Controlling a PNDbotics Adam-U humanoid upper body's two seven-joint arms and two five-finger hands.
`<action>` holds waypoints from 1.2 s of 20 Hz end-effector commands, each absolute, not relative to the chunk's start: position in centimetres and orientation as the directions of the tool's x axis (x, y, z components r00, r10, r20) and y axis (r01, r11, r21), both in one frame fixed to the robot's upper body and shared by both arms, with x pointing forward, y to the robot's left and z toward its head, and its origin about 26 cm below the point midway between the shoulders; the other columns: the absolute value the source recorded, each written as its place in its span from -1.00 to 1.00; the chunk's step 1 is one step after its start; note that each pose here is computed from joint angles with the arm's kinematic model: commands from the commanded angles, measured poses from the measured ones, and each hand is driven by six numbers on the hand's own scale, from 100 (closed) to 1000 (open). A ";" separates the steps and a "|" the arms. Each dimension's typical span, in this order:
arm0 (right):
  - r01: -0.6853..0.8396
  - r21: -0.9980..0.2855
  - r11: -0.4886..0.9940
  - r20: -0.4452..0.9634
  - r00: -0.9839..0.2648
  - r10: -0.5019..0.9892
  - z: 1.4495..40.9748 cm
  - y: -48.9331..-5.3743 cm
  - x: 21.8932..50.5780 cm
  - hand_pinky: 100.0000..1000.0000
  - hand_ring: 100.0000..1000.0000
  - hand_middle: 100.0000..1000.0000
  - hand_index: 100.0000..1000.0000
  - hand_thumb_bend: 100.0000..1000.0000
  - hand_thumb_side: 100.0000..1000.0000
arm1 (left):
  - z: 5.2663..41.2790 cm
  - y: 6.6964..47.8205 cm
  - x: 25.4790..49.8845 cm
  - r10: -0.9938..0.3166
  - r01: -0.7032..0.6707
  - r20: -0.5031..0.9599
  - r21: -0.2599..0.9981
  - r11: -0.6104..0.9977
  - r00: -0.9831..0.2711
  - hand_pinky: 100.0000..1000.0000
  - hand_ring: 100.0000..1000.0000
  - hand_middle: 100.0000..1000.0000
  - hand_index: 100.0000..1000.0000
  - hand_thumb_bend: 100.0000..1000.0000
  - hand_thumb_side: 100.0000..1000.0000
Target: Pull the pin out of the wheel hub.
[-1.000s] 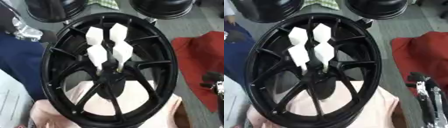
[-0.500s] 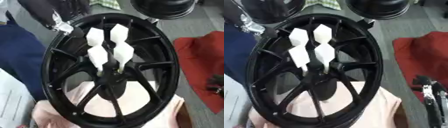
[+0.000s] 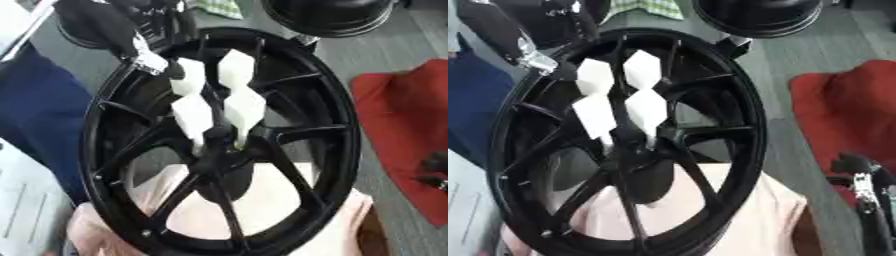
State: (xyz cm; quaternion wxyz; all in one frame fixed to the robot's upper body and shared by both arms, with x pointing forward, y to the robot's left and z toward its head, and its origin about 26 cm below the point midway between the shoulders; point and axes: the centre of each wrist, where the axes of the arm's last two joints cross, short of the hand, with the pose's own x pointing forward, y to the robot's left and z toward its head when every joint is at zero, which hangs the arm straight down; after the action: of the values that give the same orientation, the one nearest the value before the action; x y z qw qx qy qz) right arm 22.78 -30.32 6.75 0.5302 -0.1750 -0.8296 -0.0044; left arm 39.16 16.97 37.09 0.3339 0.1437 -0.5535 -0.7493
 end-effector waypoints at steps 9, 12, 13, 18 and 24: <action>0.291 -0.169 0.942 0.871 -0.403 0.281 7.9 -30.3 23.2 0.16 0.45 -0.03 0.37 -1.00 0.59 | 36.8 17.6 40.5 -0.686 0.335 0.124 0.924 -0.183 -0.717 0.50 0.44 0.42 0.60 -0.27 -0.33; 0.291 -0.165 0.943 0.871 -0.406 0.277 7.9 -30.2 23.3 0.16 0.45 -0.04 0.37 -1.00 0.59 | 36.5 17.5 40.7 -0.683 0.342 0.129 0.921 -0.187 -0.719 0.49 0.44 0.40 0.60 -0.27 -0.34; 0.291 -0.164 0.943 0.871 -0.406 0.276 7.9 -30.2 23.3 0.16 0.45 -0.04 0.36 -1.00 0.60 | 36.4 17.4 40.8 -0.682 0.346 0.132 0.920 -0.186 -0.720 0.49 0.43 0.40 0.59 -0.27 -0.35; 0.297 -0.155 0.942 0.874 -0.403 0.271 7.9 -30.1 23.3 0.16 0.45 -0.04 0.36 -1.00 0.60 | 36.0 17.3 41.1 -0.673 0.362 0.151 0.914 -0.184 -0.724 0.47 0.40 0.32 0.56 -0.32 -0.42; 0.304 -0.144 0.942 0.875 -0.405 0.265 8.0 -30.2 23.3 0.16 0.45 -0.04 0.36 -1.00 0.60 | 35.5 17.0 41.1 -0.673 0.370 0.154 0.909 -0.190 -0.724 0.40 0.24 0.06 0.40 -0.52 -0.61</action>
State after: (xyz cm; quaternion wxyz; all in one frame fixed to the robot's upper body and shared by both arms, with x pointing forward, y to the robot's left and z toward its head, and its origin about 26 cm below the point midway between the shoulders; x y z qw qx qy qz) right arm 23.43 -30.11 7.38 0.5281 -0.1676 -0.8324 -0.0141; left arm 41.41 16.99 34.64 0.3517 0.1336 -0.5303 -0.7597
